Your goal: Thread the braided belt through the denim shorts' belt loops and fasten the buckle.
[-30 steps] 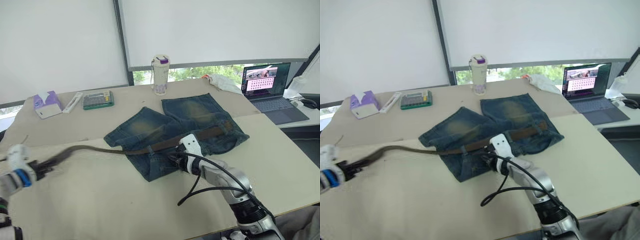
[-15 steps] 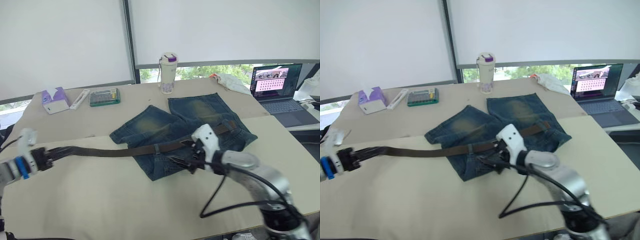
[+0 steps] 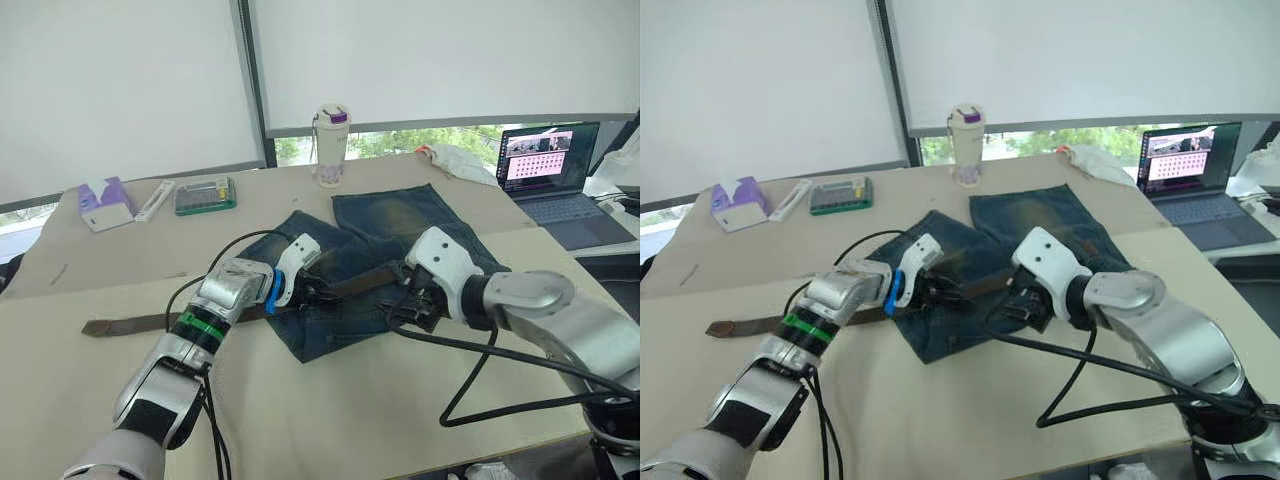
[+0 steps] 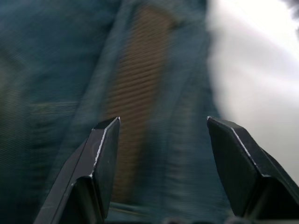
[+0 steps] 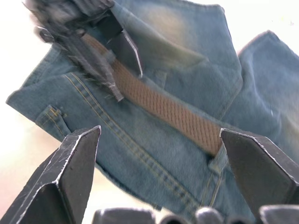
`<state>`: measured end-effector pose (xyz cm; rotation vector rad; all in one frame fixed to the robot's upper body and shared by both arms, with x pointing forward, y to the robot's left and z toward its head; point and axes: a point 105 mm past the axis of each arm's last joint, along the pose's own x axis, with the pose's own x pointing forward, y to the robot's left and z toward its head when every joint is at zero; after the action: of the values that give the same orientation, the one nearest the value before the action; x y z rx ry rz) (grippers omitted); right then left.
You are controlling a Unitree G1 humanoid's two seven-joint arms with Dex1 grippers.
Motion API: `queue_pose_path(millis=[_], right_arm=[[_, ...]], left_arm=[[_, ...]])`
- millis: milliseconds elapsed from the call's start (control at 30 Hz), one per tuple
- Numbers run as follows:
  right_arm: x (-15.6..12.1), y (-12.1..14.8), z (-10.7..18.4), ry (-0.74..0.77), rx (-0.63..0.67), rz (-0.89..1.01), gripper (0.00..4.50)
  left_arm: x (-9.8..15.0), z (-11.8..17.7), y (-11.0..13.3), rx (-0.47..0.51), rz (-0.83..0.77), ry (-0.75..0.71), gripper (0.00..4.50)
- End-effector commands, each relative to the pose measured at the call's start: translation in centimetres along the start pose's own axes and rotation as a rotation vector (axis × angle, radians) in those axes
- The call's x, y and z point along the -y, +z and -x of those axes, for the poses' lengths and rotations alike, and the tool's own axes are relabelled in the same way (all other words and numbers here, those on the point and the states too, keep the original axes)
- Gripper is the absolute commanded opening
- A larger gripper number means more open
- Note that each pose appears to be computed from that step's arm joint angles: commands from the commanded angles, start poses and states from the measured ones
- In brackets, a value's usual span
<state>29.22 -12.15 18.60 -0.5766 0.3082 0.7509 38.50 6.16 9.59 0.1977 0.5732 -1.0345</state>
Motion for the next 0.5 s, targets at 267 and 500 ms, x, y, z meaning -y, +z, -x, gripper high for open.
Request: queue_pose_path(millis=[267,500], right_arm=[[-0.4,-0.2,1.9,-0.126,0.009,-0.044,4.50],[0.4,-0.8,2.4,-0.180,-0.019,-0.045,4.50]], left_arm=[[-0.7,0.1,-1.2,-0.113,-0.131,-0.048,3.12],[0.5,-0.7,-2.4,-0.170,-0.194,-0.130,1.38]])
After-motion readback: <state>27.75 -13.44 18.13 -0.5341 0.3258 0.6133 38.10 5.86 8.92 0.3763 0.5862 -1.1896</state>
